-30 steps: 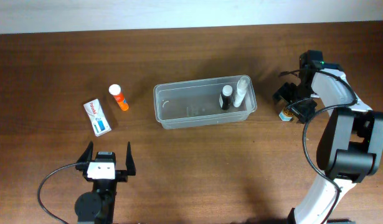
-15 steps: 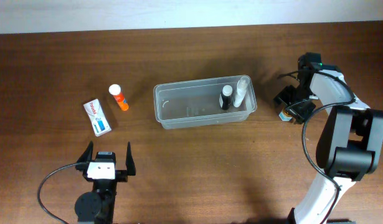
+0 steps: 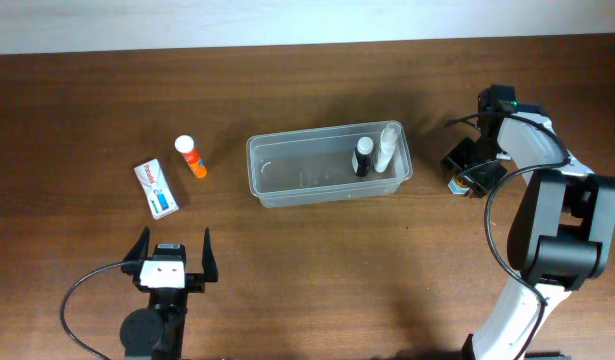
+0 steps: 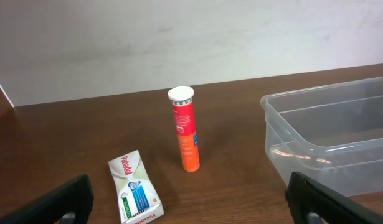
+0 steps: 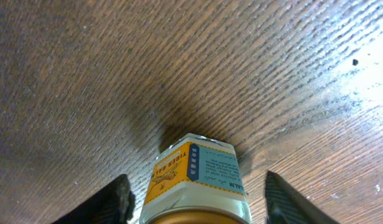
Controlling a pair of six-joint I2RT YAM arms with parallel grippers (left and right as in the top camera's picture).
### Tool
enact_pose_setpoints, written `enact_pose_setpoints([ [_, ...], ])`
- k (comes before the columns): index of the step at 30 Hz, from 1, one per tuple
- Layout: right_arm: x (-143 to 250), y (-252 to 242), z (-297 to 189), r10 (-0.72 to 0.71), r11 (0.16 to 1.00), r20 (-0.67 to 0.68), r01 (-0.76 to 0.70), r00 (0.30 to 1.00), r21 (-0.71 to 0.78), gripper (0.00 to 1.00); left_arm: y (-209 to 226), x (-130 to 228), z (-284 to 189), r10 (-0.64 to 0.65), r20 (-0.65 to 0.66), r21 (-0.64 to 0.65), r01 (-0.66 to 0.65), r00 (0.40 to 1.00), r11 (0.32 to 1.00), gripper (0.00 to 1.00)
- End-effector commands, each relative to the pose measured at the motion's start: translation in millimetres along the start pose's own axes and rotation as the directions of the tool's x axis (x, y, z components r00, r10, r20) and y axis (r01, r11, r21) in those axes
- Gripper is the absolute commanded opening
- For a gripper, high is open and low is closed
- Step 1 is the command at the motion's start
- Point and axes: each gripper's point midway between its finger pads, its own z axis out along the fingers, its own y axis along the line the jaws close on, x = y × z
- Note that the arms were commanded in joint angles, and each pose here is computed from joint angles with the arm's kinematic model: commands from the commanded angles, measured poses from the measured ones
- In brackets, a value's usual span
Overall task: Pack container
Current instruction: 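Lower the right gripper and close it on the amber jar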
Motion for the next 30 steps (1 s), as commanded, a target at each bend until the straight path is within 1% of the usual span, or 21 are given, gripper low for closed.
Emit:
enact_pose_setpoints([
  [1,1.3,-3.4,4.7,-0.009,1.000,0.002,0.009,1.000,0.026,0.57,2.3,0.6,-0.3,0.016,0.000,-0.011,-0.016,1.000,1.000,0.99],
  [8,-0.2,-2.3,4.7,-0.052,0.998,0.007,0.052,0.999,0.021,0.55,2.3,0.6,-0.3,0.016,0.000,-0.011,-0.016,1.000,1.000,0.99],
  [10,-0.2,-2.3,4.7,-0.063,0.998,0.007,0.063,0.998,0.021,0.50,2.2,0.7,-0.3,0.016,-0.001,-0.011,-0.016,1.000,1.000,0.99],
  [12,-0.7,-1.8,4.7,-0.079,0.997,0.008,0.079,0.997,0.020,0.48,2.2,0.7,-0.3,0.016,-0.001,-0.011,-0.016,1.000,1.000,0.99],
  [21,-1.3,-1.3,4.7,-0.112,0.994,0.011,0.112,0.994,0.018,0.48,2.3,0.6,-0.3,0.016,0.000,-0.011,-0.016,1.000,1.000,0.99],
  [30,-1.5,-1.1,4.7,-0.191,0.981,0.010,0.191,0.981,0.018,0.47,2.2,0.7,-0.3,0.016,-0.001,-0.011,-0.016,1.000,1.000,0.99],
])
